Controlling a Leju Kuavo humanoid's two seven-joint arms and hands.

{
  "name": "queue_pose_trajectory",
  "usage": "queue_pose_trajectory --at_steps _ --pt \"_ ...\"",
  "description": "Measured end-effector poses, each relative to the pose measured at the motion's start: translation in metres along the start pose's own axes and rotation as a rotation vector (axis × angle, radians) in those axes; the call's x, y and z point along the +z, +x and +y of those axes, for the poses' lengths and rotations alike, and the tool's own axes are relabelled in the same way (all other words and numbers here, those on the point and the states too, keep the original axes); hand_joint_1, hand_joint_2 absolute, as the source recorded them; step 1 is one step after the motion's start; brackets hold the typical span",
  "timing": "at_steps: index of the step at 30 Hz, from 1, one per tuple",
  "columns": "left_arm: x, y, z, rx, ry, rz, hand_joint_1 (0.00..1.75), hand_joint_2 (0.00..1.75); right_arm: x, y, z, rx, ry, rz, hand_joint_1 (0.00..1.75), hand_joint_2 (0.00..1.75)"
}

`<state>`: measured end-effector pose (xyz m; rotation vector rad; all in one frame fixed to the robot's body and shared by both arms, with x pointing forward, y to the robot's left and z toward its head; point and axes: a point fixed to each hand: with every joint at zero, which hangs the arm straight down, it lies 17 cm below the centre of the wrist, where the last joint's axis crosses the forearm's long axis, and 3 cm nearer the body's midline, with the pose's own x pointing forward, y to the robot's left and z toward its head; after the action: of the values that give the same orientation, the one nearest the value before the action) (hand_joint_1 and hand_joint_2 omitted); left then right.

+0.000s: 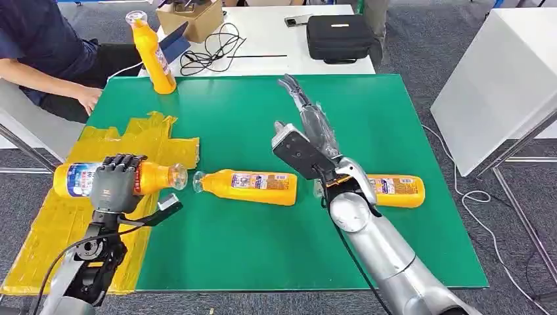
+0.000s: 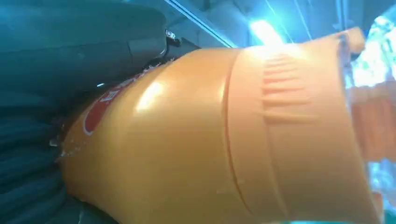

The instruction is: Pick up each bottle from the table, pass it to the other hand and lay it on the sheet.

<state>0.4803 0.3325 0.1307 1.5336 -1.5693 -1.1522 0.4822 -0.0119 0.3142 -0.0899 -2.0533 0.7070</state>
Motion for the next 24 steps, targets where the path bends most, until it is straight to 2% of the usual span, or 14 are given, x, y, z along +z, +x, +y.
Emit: queue_pose_trajectory --at_steps 8,13,14,15,16,17,20,24 --pt "0.021 0.015 -0.050 0.017 -0.142 -0.027 1.75 1.75 0.007 -0.009 0.001 0.023 0.008 0.002 0.00 0.00" --pt "0.029 0.018 -0.065 0.022 -0.188 -0.034 1.75 1.75 0.011 -0.015 0.001 0.029 0.013 0.011 0.00 0.00" --pt "0.031 0.019 -0.069 0.021 -0.200 -0.037 1.69 1.75 0.012 -0.016 0.001 0.030 0.012 0.013 0.00 0.00" --pt "0.033 0.019 -0.073 0.019 -0.213 -0.040 1.62 1.75 0.013 -0.017 0.002 0.028 0.012 0.015 0.00 0.00" --pt "0.035 0.019 -0.076 0.021 -0.224 -0.036 0.86 1.75 0.015 -0.019 0.001 0.023 0.010 0.018 0.00 0.00" --pt "0.037 0.017 -0.080 0.033 -0.234 -0.015 0.00 0.00 0.016 -0.021 0.000 0.015 0.002 0.025 0.00 0.00" --pt "0.049 0.023 -0.094 0.056 -0.281 -0.007 0.00 0.00 0.018 -0.027 -0.004 0.011 -0.011 0.038 0.00 0.00" --pt "0.049 0.021 -0.106 0.033 -0.326 -0.021 0.00 0.00 0.019 -0.027 0.000 0.024 0.005 0.036 0.00 0.00"
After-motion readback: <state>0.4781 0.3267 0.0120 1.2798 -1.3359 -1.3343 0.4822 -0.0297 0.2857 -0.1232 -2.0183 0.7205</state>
